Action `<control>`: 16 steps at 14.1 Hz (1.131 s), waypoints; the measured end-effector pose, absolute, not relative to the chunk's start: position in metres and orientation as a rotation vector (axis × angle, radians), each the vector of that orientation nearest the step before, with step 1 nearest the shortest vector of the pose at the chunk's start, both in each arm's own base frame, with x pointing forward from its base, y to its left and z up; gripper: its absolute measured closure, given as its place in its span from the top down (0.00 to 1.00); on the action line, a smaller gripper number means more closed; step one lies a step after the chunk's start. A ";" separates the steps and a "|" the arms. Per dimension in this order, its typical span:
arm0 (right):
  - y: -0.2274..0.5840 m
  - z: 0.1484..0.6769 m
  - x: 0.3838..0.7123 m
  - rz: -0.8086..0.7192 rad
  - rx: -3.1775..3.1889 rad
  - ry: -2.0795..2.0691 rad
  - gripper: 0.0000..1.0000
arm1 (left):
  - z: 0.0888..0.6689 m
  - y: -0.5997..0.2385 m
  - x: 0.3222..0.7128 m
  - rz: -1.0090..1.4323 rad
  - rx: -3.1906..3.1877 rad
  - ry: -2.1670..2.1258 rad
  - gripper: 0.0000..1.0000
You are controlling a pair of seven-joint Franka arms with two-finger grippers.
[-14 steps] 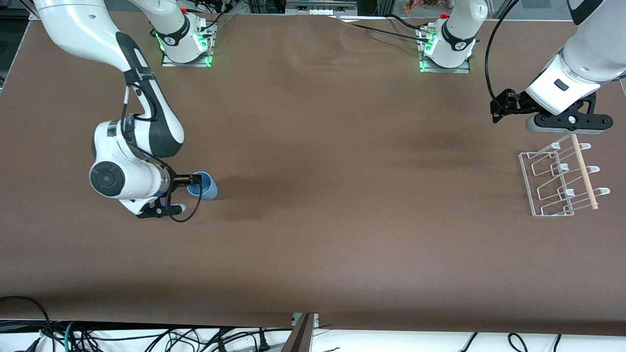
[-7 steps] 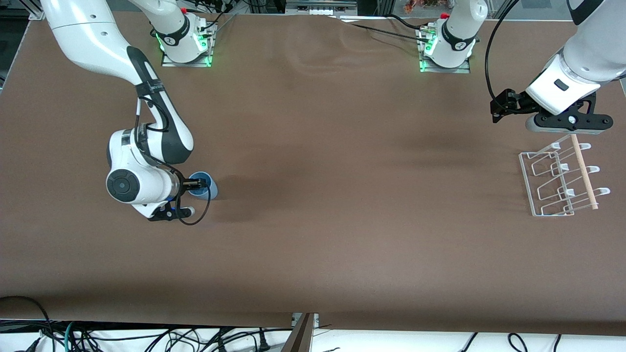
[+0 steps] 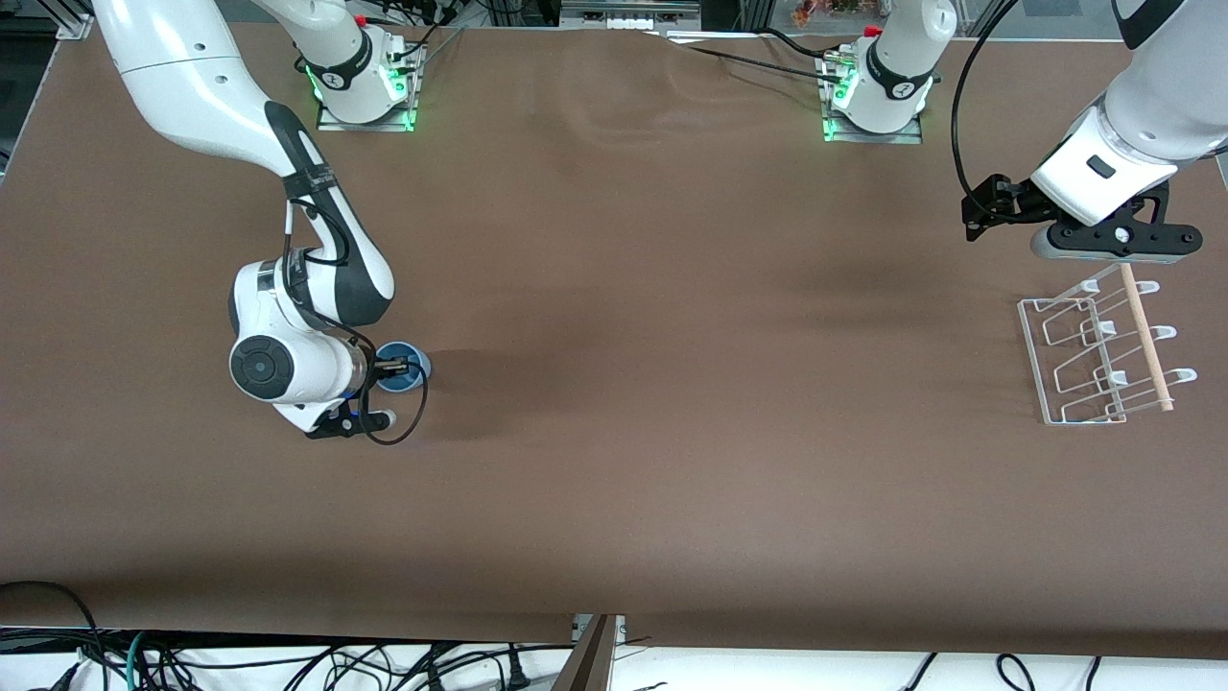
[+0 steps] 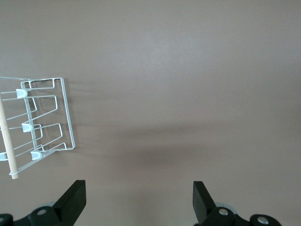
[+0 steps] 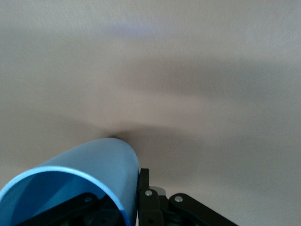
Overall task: Transfer cup to left arm and place on rack
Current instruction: 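Lower the right gripper to the blue cup and close on it, then lift the cup with the right gripper while the left gripper approaches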
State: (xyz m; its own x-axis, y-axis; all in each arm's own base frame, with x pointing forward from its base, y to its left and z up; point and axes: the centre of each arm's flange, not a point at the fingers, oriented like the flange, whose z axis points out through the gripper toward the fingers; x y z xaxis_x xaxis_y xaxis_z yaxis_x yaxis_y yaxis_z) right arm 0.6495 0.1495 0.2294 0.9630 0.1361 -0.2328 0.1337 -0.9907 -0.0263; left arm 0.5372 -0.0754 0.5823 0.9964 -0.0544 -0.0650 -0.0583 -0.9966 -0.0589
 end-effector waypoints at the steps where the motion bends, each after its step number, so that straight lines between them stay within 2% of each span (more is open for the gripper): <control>1: 0.150 0.238 0.653 0.376 -3.101 -0.213 0.04 | 0.582 -0.075 0.537 0.098 -3.078 0.087 1.00; 3: 0.153 0.259 0.658 0.429 -3.071 -0.183 0.04 | 0.582 -0.075 0.537 0.098 -3.078 0.087 1.00; 6: 0.178 0.298 0.668 0.452 -2.891 0.088 0.04 | 0.582 -0.075 0.537 0.102 -3.078 0.087 1.00; 11: 0.289 0.349 0.660 0.469 -2.615 0.469 0.04 | 0.583 -0.075 0.537 0.111 -3.098 0.078 1.00; 16: 0.393 0.422 0.643 0.461 -2.312 0.687 0.04 | 0.553 -0.071 0.577 0.279 -3.336 0.051 1.00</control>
